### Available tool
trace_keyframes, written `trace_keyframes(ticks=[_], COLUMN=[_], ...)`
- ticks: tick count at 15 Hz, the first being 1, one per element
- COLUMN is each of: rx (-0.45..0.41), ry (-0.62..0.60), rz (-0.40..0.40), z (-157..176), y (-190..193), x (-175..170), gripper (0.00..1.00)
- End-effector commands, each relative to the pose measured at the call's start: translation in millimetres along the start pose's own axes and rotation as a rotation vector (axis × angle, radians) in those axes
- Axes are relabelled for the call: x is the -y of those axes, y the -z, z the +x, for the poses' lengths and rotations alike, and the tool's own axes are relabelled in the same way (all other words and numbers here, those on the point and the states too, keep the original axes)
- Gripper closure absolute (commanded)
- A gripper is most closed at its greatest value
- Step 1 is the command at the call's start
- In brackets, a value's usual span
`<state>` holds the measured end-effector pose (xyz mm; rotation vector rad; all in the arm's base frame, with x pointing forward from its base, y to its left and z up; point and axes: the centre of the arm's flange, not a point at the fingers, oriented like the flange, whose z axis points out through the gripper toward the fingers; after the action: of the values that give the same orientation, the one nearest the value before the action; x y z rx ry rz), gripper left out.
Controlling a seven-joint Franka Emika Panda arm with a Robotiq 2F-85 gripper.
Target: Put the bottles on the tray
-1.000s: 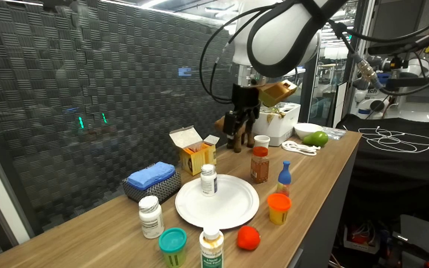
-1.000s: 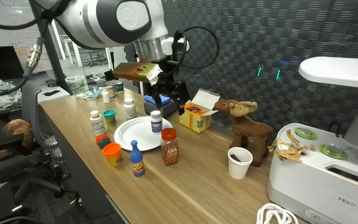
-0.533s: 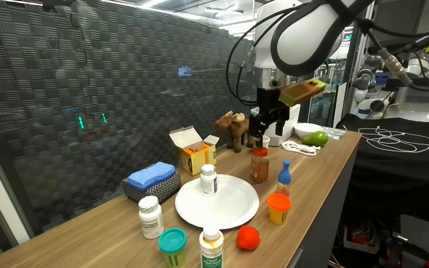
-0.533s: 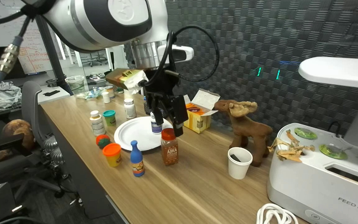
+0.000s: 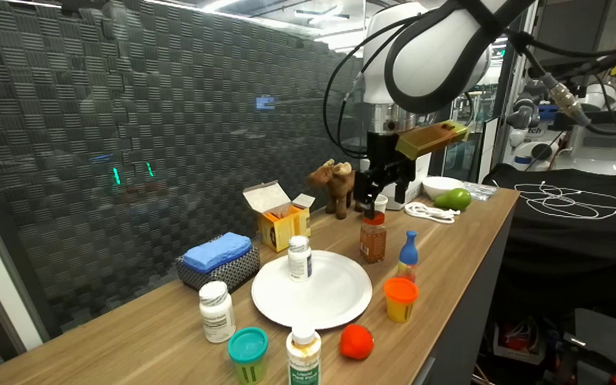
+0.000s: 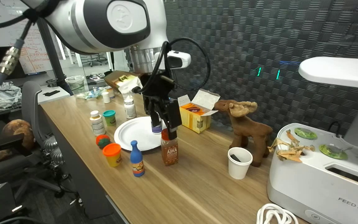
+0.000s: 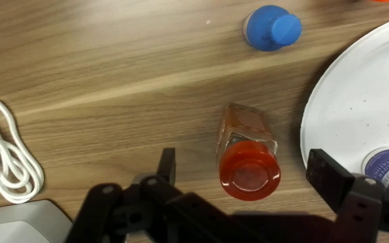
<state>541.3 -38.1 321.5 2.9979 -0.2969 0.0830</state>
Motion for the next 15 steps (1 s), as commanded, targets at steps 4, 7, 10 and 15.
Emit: trace_keyframes(ticks=[4,7,10,15], rx=[-0.004,-0.055,-0.084,-0.071], ry=[-0.017,-0.036,-0.049,-0.081], rz=[0.063,0.062,0.072,0.064], z=[14.3,20.8,23.1,17.4], y=[-14.5,-17.5,-17.2,-15.6], x=[5.7,4.1,2.4,0.1], gripper=[0.00,0.00,0.29,0.62])
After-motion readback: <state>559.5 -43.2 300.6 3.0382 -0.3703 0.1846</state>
